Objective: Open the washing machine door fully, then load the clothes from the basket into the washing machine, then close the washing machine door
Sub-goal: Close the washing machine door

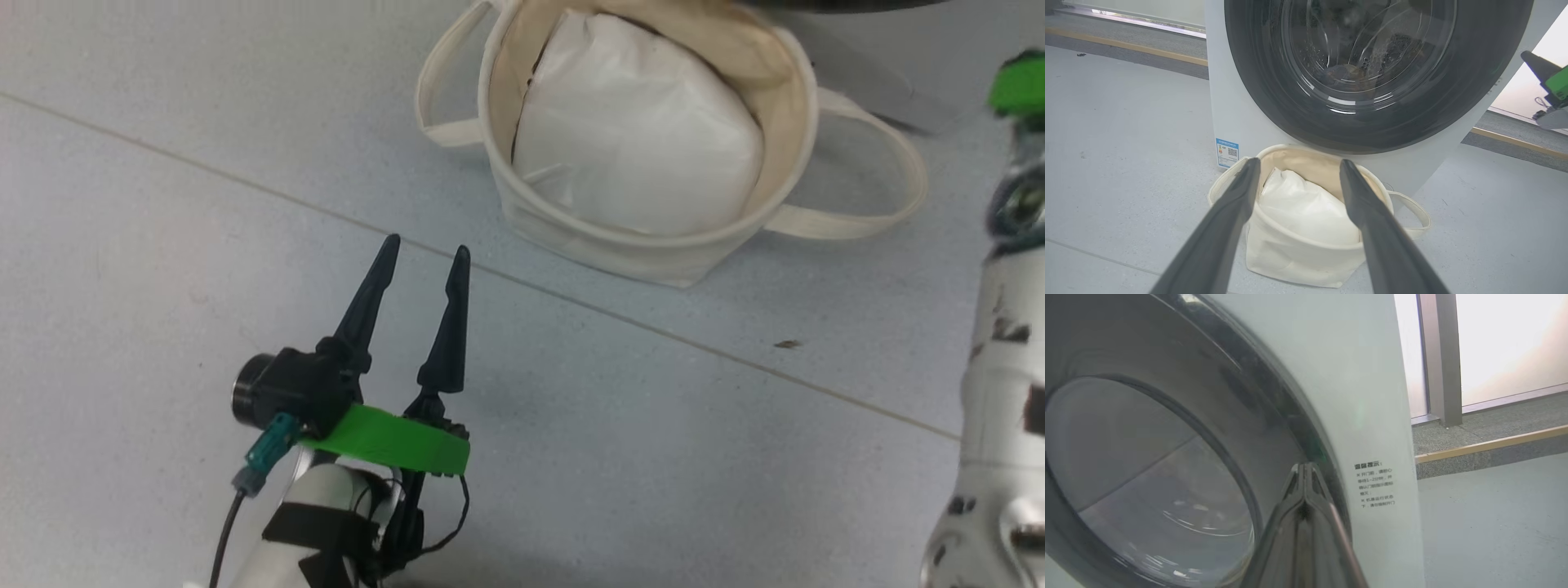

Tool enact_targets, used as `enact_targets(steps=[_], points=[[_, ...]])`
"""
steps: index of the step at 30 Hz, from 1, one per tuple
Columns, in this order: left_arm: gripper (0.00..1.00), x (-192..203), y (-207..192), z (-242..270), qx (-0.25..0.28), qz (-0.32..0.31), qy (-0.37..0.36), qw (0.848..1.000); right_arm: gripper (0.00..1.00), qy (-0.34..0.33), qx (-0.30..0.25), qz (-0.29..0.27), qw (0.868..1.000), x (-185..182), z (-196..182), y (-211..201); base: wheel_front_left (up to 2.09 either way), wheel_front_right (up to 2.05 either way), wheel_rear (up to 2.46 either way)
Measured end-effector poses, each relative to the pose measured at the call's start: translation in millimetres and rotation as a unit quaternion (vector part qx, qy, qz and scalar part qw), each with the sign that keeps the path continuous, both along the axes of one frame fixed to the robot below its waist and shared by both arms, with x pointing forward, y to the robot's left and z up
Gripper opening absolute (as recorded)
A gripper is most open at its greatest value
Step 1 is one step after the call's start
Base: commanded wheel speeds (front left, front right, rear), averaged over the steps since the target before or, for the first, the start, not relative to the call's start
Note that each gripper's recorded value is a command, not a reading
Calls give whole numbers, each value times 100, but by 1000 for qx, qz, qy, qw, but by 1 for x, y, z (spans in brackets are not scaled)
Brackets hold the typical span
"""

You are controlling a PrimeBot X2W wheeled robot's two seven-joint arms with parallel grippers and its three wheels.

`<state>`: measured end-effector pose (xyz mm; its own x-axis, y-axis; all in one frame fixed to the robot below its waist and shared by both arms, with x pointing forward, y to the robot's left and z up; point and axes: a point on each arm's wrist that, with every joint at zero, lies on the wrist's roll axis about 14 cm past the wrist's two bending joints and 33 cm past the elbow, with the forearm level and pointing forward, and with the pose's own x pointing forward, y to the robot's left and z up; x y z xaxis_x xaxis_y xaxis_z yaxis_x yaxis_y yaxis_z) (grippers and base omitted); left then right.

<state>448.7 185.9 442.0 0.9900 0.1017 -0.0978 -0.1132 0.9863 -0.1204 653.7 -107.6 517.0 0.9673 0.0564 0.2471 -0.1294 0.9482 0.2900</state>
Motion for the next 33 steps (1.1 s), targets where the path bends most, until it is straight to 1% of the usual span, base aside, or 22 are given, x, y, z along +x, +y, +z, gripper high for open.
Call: enact_targets(steps=[2,5,10,15,17,21,22,23,25,28,30,32,33], points=[[100,-4,0,2,-1,-2,-1,1000,0,12,4,24,1000,-19,-5,9,0,0,0],[100,-13,0,7,-10,-2,-4,1000,0,22,-4,55,998,-53,-7,20,0,0,0],[100,-30,-5,19,-17,-13,-17,1000,0,27,-24,83,996,-113,-1,21,0,0,0],[100,-44,-8,34,-32,-19,-39,999,0,28,-32,81,996,-174,6,5,0,0,0],[100,-48,-7,36,-40,-15,-42,998,0,27,-37,70,996,-196,9,-6,0,0,0],[100,-53,-14,44,-46,-29,-54,997,0,17,-38,43,998,-233,20,-29,0,0,0],[100,-54,-16,45,-45,-33,-56,997,62,11,-31,37,999,-240,25,-33,0,0,0],[100,-56,-18,46,-42,-39,-58,997,100,7,-31,31,999,-247,28,-37,0,0,0],[100,-60,-22,46,-35,-47,-57,997,100,9,-33,19,999,-259,29,-45,0,0,0],[100,-68,-28,51,-26,-60,-64,996,100,20,-21,2,1000,-274,24,-57,0,0,0],[100,-70,-29,54,-25,-62,-68,995,100,24,-15,1,1000,-279,21,-58,0,0,0],[100,-72,-31,61,-18,-66,-79,995,100,35,11,6,999,-285,15,-56,0,0,0],[100,-73,-32,65,-13,-68,-86,994,100,42,9,4,999,-288,11,-56,0,0,0]])
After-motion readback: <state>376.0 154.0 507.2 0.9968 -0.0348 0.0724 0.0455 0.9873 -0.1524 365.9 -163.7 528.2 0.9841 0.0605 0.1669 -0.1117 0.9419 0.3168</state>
